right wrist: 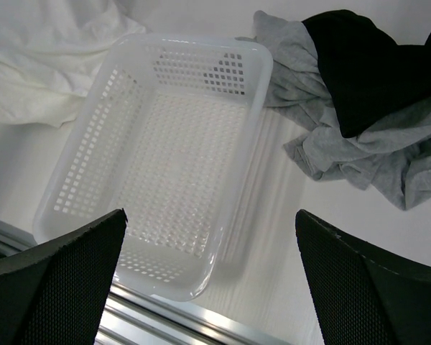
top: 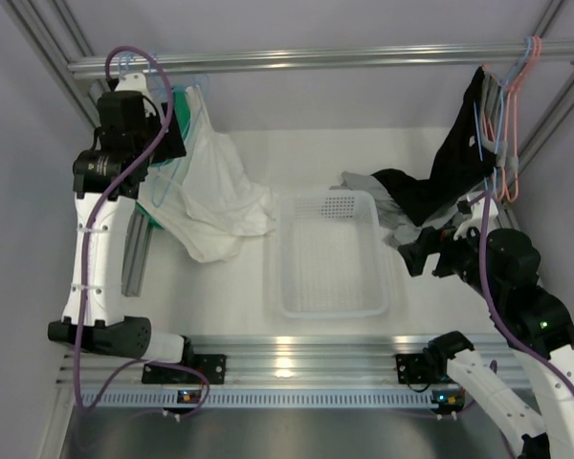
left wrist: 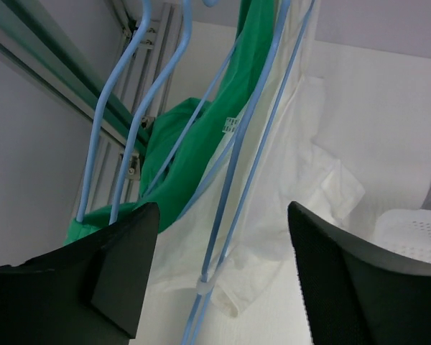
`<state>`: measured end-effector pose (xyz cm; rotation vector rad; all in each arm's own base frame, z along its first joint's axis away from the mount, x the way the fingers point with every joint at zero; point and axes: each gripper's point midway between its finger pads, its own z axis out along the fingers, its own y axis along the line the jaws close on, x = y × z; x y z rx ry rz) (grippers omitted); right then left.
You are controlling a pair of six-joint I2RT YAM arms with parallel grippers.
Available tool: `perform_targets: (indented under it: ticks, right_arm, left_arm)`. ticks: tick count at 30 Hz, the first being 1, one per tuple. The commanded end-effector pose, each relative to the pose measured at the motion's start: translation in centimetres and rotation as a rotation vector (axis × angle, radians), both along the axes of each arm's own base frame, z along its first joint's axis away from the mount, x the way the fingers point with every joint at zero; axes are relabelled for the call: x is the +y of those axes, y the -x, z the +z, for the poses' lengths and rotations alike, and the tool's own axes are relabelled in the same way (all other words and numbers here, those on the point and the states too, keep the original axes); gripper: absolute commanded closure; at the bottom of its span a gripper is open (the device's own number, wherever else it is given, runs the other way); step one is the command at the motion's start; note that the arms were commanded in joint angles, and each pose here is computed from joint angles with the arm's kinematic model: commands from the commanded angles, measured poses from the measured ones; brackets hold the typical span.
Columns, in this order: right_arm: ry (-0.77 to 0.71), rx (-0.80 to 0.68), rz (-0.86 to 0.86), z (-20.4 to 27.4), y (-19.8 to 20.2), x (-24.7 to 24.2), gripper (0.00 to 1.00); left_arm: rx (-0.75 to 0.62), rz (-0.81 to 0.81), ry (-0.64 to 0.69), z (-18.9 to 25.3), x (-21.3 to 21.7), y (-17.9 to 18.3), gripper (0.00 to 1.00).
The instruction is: Remove the tank top from the hanger
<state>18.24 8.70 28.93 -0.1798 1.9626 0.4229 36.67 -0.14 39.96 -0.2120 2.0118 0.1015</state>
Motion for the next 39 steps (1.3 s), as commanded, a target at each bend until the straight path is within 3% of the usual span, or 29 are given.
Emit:
perform_targets:
  ticks: [1, 4, 7, 8, 12, 17, 20, 24, 30, 39]
  right_arm:
    - [-0.043, -0.06, 0.06, 1.9, -0.2, 1.3, 0.01]
    - [-0.064, -0.054, 0.097, 1.9, 0.2, 2.0, 0.01]
    - [-0.063, -0.05, 0.103, 1.8, 0.2, 2.1, 0.01]
    - [-0.064, -0.046, 0.105, 1.7, 0.3, 2.1, 0.0]
    - [-0.065, -0.032, 0.106, 1.2, 0.1, 2.2, 0.01]
    - [-0.073, -0.022, 0.117, 0.9, 0.1, 2.5, 0.01]
    - [-0.074, -0.019, 0.118, 0.7, 0.1, 2.6, 0.01]
    - [-0.084, -0.031, 0.115, 0.9, -0.1, 2.6, 0.01]
    - [-0.1, -0.031, 0.119, 0.7, -0.2, 2.9, 0.01]
    - [-0.099, -0.032, 0.121, 0.2, 0.1, 2.8, 0.01]
  left_arm:
    - [-0.064, -0.071, 0.036, 0.4, -0.4, -1.9, 0.27]
    - [-0.072, -0.121, 0.08, 0.4, -1.0, -2.6, 0.51]
    - [-0.086, -0.17, 0.103, 0.6, -2.0, -2.9, 0.57]
    - [-0.089, -0.175, 0.105, 0.7, -2.1, -2.9, 0.66]
    - [-0.093, -0.173, 0.091, 0.7, -1.9, -3.1, 0.79]
    - [-0.076, -0.17, 0.091, 0.0, -1.9, -3.5, 0.84]
    - [-0.066, -0.16, 0.094, -0.4, -1.8, -3.7, 1.0]
    - [-0.089, -0.164, 0.102, 0.5, -1.9, -3.5, 1.0]
    - [-0.228, -0.142, 0.107, 4.7, -1.6, -3.2, 1.0]
    - [-0.333, -0.258, 0.16, 8.1, -3.8, -1.6, 1.0]
